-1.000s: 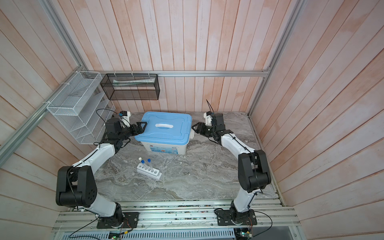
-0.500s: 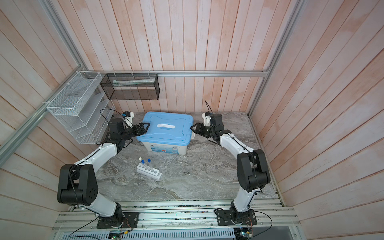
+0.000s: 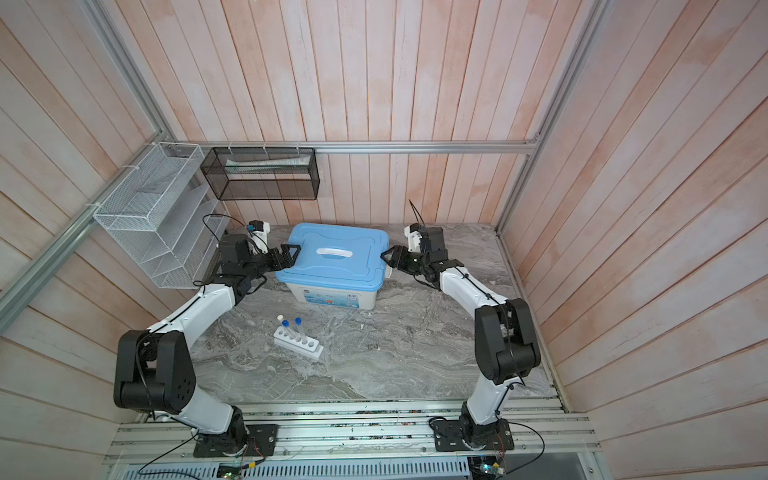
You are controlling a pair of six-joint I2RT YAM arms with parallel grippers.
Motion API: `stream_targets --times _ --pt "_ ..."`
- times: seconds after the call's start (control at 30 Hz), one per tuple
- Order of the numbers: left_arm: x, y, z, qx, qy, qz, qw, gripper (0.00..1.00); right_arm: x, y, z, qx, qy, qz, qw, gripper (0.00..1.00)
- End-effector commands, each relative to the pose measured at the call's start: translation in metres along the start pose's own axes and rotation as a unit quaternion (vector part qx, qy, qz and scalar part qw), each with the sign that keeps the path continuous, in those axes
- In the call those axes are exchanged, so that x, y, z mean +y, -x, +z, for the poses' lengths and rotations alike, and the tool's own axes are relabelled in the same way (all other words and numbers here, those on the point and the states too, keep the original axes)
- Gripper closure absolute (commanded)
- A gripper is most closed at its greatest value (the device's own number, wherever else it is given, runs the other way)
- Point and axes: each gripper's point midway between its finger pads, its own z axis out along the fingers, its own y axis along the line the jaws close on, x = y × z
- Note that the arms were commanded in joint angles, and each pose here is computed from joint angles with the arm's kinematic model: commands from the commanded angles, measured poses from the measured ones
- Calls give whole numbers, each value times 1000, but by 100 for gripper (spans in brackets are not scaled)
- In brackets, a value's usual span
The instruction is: Organize the chemistry lab equipment
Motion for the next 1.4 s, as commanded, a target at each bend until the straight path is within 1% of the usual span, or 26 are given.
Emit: stream_targets --times 0.0,0.1,0.23,0.3,0.4,0.53,0.67,0.8,0.87,0.9,0.97,1.0,1.23,1.37 --pt "-12 41 -24 -47 20 51 997 4 2 3 0 -2 -7 -10 1000 41" --pt "-33 51 -32 -52 4 75 996 4 2 1 -2 -2 -10 -10 1000 41" --pt "-67 52 -35 -52 -12 120 991 4 0 -2 -2 2 -8 -13 1000 40" --pt "-84 45 -28 -44 -25 136 989 4 1 -4 -3 4 -6 -16 1000 38" --pt "-97 31 -12 -26 -29 168 985 4 9 -1 -9 -4 0 -28 1000 35" --pt "-111 11 13 -3 -50 172 984 4 12 3 -19 -23 -4 -37 999 32" --pt "-115 -5 30 13 -62 167 984 4 9 -3 -21 -23 -1 -31 999 30" --pt "-109 -19 41 30 -57 166 984 4 9 -8 -25 -27 14 -27 999 29" --pt "-107 -23 44 38 -52 167 984 4 11 -9 -29 -33 24 -30 999 26" --pt "-104 -25 45 42 -47 169 984 4 11 -10 -30 -37 28 -31 998 21" --pt "-100 -28 47 45 -40 173 983 4 8 -9 -31 -44 28 -25 998 14" --pt "-98 -30 49 48 -36 174 983 4 8 -8 -30 -41 31 -23 998 13" --pt "-94 -41 54 60 -37 172 983 5 5 -4 -22 -36 36 -20 998 12" --pt "-94 -46 55 64 -40 169 983 5 2 -9 -15 -27 46 -9 999 12"
